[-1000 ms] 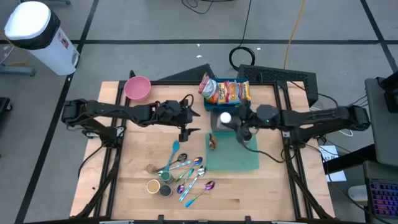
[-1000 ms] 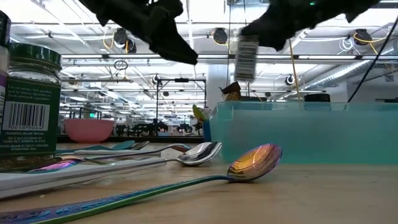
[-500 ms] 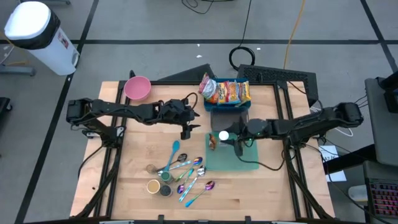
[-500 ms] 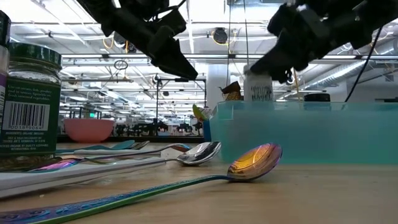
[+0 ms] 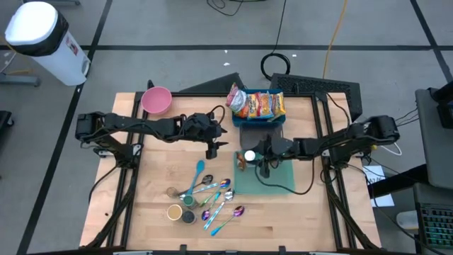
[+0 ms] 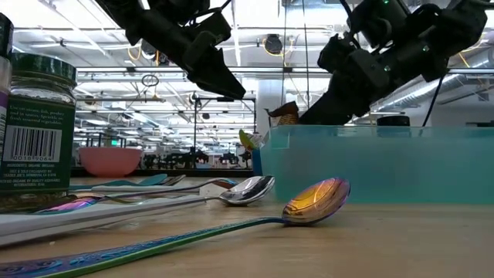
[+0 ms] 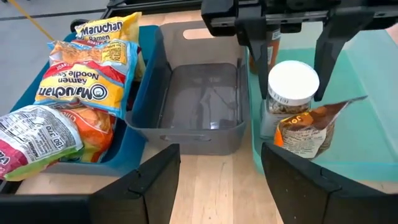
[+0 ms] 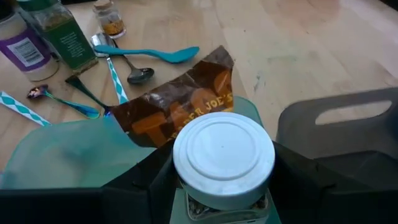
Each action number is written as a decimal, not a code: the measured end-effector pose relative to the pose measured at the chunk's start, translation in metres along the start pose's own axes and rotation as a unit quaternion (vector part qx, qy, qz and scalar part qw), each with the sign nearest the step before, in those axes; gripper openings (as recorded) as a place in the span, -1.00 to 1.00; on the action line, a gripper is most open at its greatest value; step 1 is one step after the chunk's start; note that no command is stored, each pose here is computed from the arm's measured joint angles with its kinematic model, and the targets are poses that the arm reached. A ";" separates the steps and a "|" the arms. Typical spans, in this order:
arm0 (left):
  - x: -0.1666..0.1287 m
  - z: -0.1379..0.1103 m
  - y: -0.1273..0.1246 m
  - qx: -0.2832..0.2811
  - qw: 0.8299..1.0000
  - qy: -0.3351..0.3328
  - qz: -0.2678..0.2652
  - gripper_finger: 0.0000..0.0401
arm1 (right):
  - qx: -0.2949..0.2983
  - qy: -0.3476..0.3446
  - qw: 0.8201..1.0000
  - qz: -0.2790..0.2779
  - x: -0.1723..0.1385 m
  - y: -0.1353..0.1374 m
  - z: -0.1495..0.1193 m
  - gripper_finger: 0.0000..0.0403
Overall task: Pick & Place Food Item
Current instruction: Put the white seasoning bottle into the green bin, then put the green seasoning bottle into the green bin
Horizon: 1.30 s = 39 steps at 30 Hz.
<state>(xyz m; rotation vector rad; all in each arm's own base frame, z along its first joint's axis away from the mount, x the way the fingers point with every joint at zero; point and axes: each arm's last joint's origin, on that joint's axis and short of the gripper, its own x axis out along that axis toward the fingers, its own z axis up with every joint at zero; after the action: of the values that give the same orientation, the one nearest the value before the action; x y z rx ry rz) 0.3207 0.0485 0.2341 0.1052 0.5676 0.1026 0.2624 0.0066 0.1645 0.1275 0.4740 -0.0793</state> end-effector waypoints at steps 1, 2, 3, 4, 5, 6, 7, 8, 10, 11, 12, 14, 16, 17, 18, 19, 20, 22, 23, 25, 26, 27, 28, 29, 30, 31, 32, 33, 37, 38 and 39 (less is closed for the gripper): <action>0.000 0.000 0.000 0.000 1.000 0.000 0.000 0.15 | -0.004 0.002 1.000 0.000 0.002 0.000 -0.001 -0.02; 0.000 0.000 0.000 0.000 1.000 0.000 0.000 0.15 | -0.007 0.002 1.000 0.000 0.003 0.000 -0.002 0.04; 0.000 0.000 0.000 0.000 1.000 0.000 0.000 0.15 | -0.008 0.004 1.000 -0.001 0.004 0.000 -0.002 0.12; 0.000 0.000 0.000 0.000 1.000 0.000 0.000 0.15 | -0.010 0.008 1.000 -0.001 0.005 0.000 -0.004 0.20; 0.000 0.000 0.000 0.000 1.000 0.000 0.000 0.15 | -0.011 0.016 1.000 -0.003 0.007 -0.001 -0.007 0.28; 0.000 0.000 0.000 0.000 1.000 0.000 0.000 0.15 | -0.013 0.021 1.000 -0.003 0.007 -0.001 -0.008 0.36; 0.000 0.000 0.000 0.000 1.000 0.000 0.000 0.15 | -0.013 0.021 1.000 -0.002 0.007 -0.001 -0.008 0.42; 0.000 0.000 0.000 -0.002 1.000 0.000 0.000 0.15 | -0.012 0.017 1.000 -0.001 0.006 0.000 -0.006 0.48; 0.000 0.000 0.000 -0.006 1.000 -0.001 0.000 0.15 | -0.012 0.011 1.000 -0.001 0.004 0.000 -0.004 0.56; 0.000 0.001 0.000 -0.012 1.000 -0.003 0.001 0.15 | -0.011 0.011 1.000 -0.001 0.003 0.000 -0.003 0.59; 0.000 0.001 0.000 -0.018 1.000 -0.004 0.001 0.15 | -0.011 0.006 1.000 -0.001 0.001 0.000 -0.001 0.61; -0.002 0.002 0.000 -0.036 0.999 -0.007 0.001 0.15 | -0.010 -0.010 1.000 0.002 -0.005 0.000 0.004 0.64; -0.005 0.004 0.001 -0.058 0.998 -0.012 0.002 0.15 | -0.013 -0.018 1.000 0.003 -0.013 0.001 0.010 0.66; -0.009 0.005 0.001 -0.064 0.998 -0.012 0.001 0.15 | -0.014 -0.028 1.000 0.004 -0.016 0.001 0.013 0.66; -0.013 0.006 0.000 -0.066 0.998 -0.011 0.000 0.15 | -0.015 -0.036 0.999 0.005 -0.021 0.001 0.017 0.66; -0.017 0.008 -0.001 -0.066 0.998 -0.011 -0.004 0.15 | -0.016 -0.040 0.999 0.006 -0.026 0.001 0.020 0.66; -0.022 0.009 -0.002 -0.065 0.998 -0.013 -0.011 0.15 | -0.016 -0.047 0.999 0.007 -0.031 0.001 0.023 0.65; -0.034 0.011 -0.006 -0.065 0.997 -0.008 -0.031 0.15 | -0.020 -0.070 0.997 0.010 -0.042 0.002 0.030 0.64; -0.039 0.013 -0.009 -0.068 0.997 -0.009 -0.042 0.15 | -0.022 -0.077 0.997 0.011 -0.048 0.002 0.033 0.64; -0.052 0.015 -0.017 -0.066 0.996 -0.006 -0.066 0.15 | -0.025 -0.101 0.994 0.015 -0.059 0.003 0.040 0.63; -0.058 0.015 -0.022 -0.065 0.995 0.000 -0.080 0.15 | -0.025 -0.115 0.993 0.019 -0.065 0.004 0.043 0.63; -0.063 0.017 -0.029 -0.064 0.994 -0.001 -0.094 0.15 | -0.025 -0.127 0.991 0.024 -0.071 0.006 0.046 0.63; -0.068 0.018 -0.036 -0.062 0.992 0.000 -0.106 0.15 | -0.028 -0.137 0.990 0.029 -0.075 0.008 0.048 0.63; -0.072 0.017 -0.044 -0.061 0.991 0.006 -0.121 0.15 | -0.032 -0.152 0.987 0.036 -0.080 0.010 0.051 0.63; -0.076 0.017 -0.054 -0.058 0.989 0.010 -0.136 0.15 | -0.039 -0.165 0.985 0.042 -0.084 0.013 0.053 0.63; -0.079 0.019 -0.065 -0.052 0.987 0.006 -0.153 0.15 | -0.046 -0.173 0.983 0.049 -0.088 0.015 0.055 0.63; -0.082 0.020 -0.076 -0.042 0.985 0.001 -0.168 0.15 | -0.053 -0.183 0.980 0.056 -0.092 0.019 0.056 0.63; -0.085 0.020 -0.088 -0.032 0.983 -0.001 -0.179 0.15 | -0.057 -0.196 0.977 0.065 -0.095 0.022 0.058 0.63; -0.098 0.018 -0.144 -0.009 0.976 -0.017 -0.218 0.15 | -0.066 -0.223 0.967 0.106 -0.102 0.039 0.060 0.62; -0.101 0.014 -0.158 -0.013 0.976 -0.007 -0.218 0.15 | -0.073 -0.228 0.964 0.115 -0.103 0.043 0.060 0.62; -0.102 0.007 -0.170 -0.018 0.977 0.009 -0.213 0.15 | -0.081 -0.229 0.962 0.125 -0.104 0.047 0.059 0.62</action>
<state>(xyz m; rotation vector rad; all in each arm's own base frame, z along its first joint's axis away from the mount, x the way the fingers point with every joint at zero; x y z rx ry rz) 0.2505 -0.1329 0.2729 -0.0542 0.5941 -0.3042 0.2017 0.0499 0.2694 0.0056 -0.0015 0.1765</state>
